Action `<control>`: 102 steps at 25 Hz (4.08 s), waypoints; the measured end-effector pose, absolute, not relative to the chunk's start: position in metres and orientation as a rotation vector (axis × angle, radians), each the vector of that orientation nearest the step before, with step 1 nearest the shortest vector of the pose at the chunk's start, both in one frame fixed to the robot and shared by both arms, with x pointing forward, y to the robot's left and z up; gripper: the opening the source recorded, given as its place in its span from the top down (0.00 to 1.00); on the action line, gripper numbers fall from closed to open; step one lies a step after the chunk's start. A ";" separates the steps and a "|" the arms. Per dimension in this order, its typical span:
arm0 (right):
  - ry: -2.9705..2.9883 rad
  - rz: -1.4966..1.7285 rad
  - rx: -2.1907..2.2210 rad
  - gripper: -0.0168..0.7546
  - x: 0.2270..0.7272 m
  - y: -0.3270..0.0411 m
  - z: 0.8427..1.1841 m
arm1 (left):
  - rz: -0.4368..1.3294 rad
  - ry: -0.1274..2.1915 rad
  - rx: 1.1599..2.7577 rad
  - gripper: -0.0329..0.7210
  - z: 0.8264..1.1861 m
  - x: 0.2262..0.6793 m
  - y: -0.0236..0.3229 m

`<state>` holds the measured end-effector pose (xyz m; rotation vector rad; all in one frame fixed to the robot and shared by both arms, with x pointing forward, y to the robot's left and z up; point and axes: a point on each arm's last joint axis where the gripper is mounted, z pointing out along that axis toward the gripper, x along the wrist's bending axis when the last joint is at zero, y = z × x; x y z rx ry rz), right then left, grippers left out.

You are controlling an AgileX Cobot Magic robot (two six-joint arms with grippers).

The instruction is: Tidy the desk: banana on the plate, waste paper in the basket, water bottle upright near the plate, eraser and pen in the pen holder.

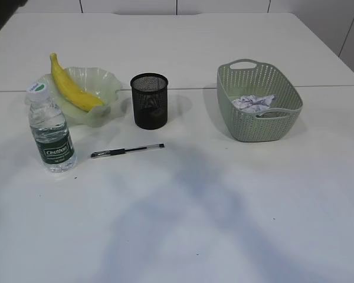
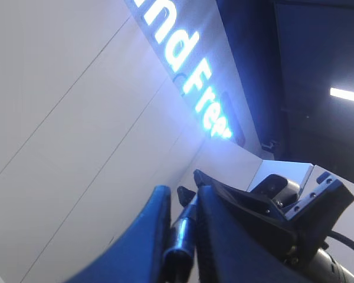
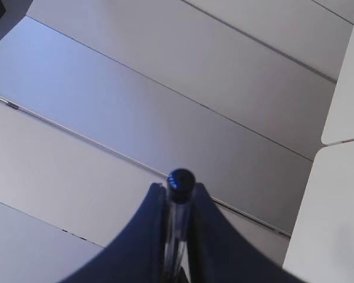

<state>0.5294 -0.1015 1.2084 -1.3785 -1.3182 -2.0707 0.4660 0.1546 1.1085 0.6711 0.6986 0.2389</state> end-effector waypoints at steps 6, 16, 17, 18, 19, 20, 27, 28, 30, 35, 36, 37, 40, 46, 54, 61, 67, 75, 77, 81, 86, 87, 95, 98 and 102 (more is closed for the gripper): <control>-1.318 -2.068 -1.405 0.83 0.531 -0.102 1.207 | 0.249 0.691 0.680 0.88 1.109 0.466 0.154; -1.291 -2.039 -1.429 0.54 0.532 -0.102 1.205 | 0.272 0.700 0.709 0.88 1.107 0.467 0.153; -1.291 -2.039 -1.429 0.53 0.532 -0.102 1.205 | 0.274 0.700 0.711 0.88 1.107 0.467 0.153; -1.291 -2.039 -1.429 0.52 0.532 -0.102 1.205 | 0.279 0.701 0.714 0.88 1.107 0.467 0.153; -1.291 -2.037 -1.428 0.52 0.532 -0.102 1.205 | 0.280 0.700 0.714 0.88 1.107 0.467 0.153; -1.291 -2.037 -1.428 0.50 0.532 -0.102 1.205 | 0.282 0.701 0.717 0.88 1.106 0.467 0.153; -1.293 -2.033 -1.419 0.30 0.531 -0.101 1.205 | 0.284 0.718 0.722 0.88 1.105 0.468 0.153; -1.293 -2.033 -1.419 0.28 0.531 -0.101 1.205 | 0.285 0.719 0.721 0.88 1.105 0.468 0.153; -1.294 -2.033 -1.417 0.26 0.531 -0.101 1.205 | 0.285 0.719 0.720 0.88 1.105 0.468 0.153; -1.294 -2.033 -1.417 0.25 0.531 -0.101 1.205 | 0.290 0.727 0.711 0.88 1.105 0.469 0.154; -1.294 -2.033 -1.417 0.25 0.531 -0.101 1.205 | 0.296 0.728 0.710 0.88 1.105 0.469 0.155; -1.292 -2.034 -1.422 0.25 0.531 -0.101 1.205 | 0.300 0.729 0.709 0.88 1.105 0.469 0.155; -1.286 -2.040 -1.439 0.25 0.533 -0.102 1.205 | 0.309 0.728 0.711 0.88 1.105 0.469 0.155; -1.339 -2.099 -1.500 0.25 0.533 -0.110 1.208 | 0.329 0.727 0.712 0.88 1.105 0.470 0.156; -1.559 -2.251 -1.554 0.25 0.522 -0.139 1.226 | 0.364 0.732 0.708 0.88 1.105 0.471 0.157; -1.772 -2.121 -1.642 0.25 0.525 -0.149 1.213 | 0.382 0.732 0.708 0.88 1.105 0.471 0.158; -2.135 -1.684 -1.832 0.25 0.523 -0.166 1.182 | 0.393 0.778 0.753 0.88 1.105 0.476 0.156; -2.614 -0.814 -2.129 0.26 0.510 -0.206 1.147 | 0.498 0.846 0.967 0.88 1.121 0.494 0.143; -2.671 -0.672 -2.153 0.26 0.508 -0.213 1.144 | 0.528 0.854 1.016 0.88 1.126 0.501 0.139; -2.717 -0.510 -2.181 0.26 0.504 -0.221 1.143 | 0.536 0.909 1.107 0.88 1.134 0.521 0.127; -2.721 -0.456 -2.186 0.26 0.502 -0.223 1.142 | 0.561 0.953 1.228 0.88 1.137 0.552 0.110; -2.722 -0.450 -2.187 0.26 0.502 -0.223 1.142 | 0.566 0.979 1.265 0.88 1.134 0.559 0.109; -2.726 -0.442 -2.189 0.26 0.502 -0.223 1.142 | 0.643 1.208 1.465 0.88 1.114 0.620 0.131; -2.727 -0.442 -2.190 0.26 0.502 -0.223 1.142 | 0.704 1.230 1.556 0.88 1.107 0.635 0.137; -2.729 -0.450 -2.193 0.26 0.503 -0.223 1.142 | 0.731 1.238 1.621 0.88 1.097 0.647 0.133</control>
